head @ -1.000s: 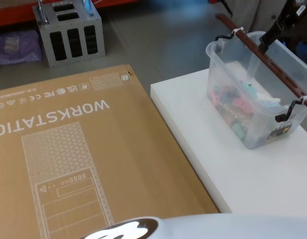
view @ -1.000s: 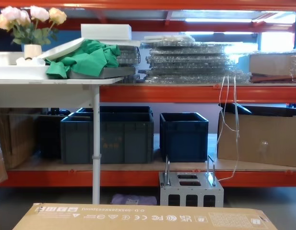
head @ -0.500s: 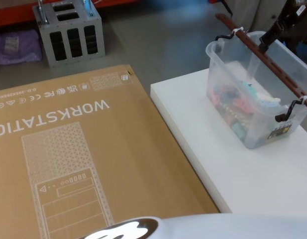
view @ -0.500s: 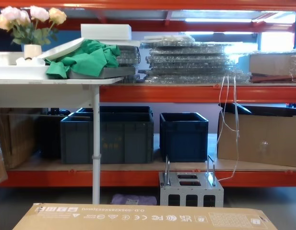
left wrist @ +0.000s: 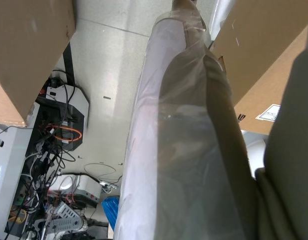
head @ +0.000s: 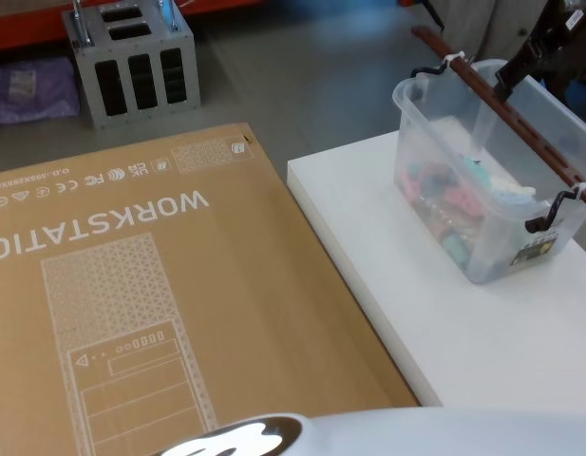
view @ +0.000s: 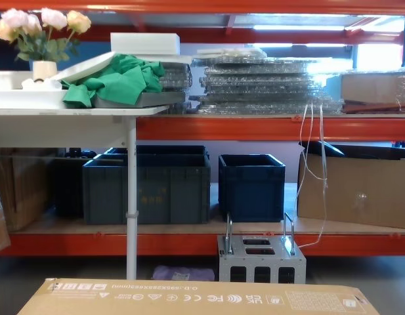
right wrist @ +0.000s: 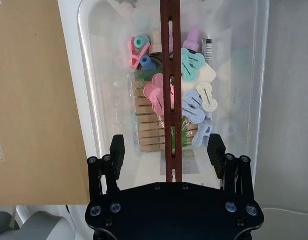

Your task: Use one hand to grasp the basket and place it at the designated location.

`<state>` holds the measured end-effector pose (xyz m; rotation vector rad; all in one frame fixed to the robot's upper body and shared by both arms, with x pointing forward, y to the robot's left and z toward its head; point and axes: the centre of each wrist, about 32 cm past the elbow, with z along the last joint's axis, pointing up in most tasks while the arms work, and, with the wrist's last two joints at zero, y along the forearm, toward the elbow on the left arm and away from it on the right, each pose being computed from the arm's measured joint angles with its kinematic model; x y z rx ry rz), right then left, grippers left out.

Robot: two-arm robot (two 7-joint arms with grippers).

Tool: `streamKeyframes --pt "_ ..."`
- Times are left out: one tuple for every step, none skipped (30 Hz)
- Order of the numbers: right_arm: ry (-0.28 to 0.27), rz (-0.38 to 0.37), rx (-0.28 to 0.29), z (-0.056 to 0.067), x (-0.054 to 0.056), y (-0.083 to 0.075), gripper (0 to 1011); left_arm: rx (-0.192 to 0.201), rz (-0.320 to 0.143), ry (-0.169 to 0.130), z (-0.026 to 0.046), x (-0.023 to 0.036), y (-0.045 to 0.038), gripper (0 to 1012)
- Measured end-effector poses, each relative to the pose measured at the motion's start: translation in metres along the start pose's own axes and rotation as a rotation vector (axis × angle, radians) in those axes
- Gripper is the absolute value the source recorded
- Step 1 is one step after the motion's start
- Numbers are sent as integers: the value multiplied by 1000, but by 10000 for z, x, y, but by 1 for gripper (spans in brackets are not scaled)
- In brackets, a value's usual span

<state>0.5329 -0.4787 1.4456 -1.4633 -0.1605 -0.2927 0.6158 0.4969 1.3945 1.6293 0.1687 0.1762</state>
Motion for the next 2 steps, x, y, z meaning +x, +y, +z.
streamKeyframes --pt "0 0 0 0 0 0 1001 0 0 0 0 0 0 0" --pt "0 0 0 0 0 0 1001 0 0 0 0 0 0 0"
